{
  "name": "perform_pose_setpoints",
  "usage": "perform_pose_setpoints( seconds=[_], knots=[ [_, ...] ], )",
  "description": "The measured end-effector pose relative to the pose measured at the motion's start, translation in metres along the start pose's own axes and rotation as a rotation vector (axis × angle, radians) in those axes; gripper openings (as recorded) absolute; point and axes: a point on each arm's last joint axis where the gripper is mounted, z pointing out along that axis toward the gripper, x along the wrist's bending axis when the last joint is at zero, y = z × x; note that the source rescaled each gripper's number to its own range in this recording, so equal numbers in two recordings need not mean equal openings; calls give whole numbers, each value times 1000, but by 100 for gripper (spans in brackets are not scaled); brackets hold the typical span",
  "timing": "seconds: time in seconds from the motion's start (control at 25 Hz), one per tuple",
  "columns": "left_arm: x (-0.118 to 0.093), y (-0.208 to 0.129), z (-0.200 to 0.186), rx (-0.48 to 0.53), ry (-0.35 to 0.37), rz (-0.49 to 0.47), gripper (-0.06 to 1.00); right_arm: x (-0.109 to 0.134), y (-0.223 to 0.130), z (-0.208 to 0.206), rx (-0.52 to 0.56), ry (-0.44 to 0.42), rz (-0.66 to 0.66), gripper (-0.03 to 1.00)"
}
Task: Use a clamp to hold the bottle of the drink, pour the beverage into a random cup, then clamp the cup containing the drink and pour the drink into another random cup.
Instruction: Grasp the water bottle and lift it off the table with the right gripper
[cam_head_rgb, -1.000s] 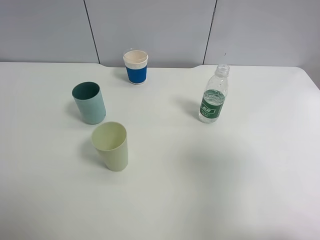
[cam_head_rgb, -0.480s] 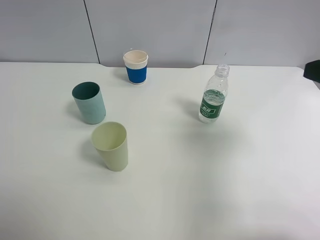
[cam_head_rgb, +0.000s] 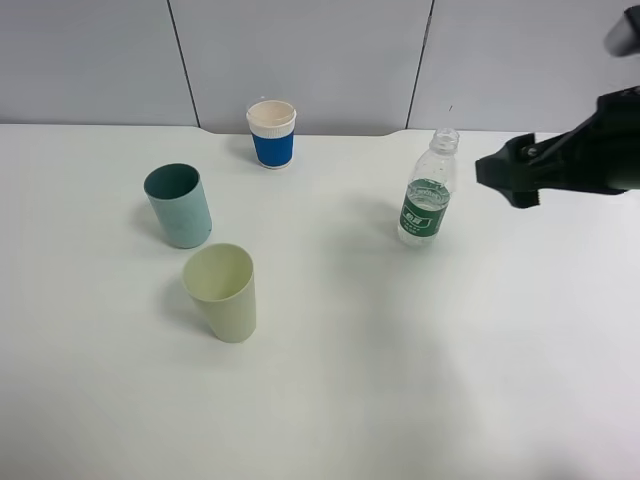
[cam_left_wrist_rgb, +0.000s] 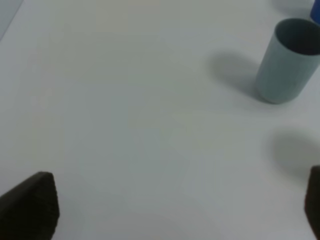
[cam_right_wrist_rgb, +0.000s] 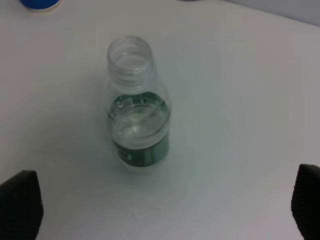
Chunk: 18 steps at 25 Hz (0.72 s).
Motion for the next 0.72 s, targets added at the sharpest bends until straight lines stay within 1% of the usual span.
perform_pose_setpoints(
  seconds=[0.16,0.4,0.64,0.72],
  knots=[
    [0,0,0,0,0,0,100,8,-7,26,66,31,12,100],
    [0,0,0,0,0,0,100,11,-23,58,173,38,16,100],
    [0,0,0,0,0,0,100,12,-47,82,195,34,-4,100],
    [0,0,0,0,0,0,100,13,-53,89,173,33,-28,100]
  ],
)
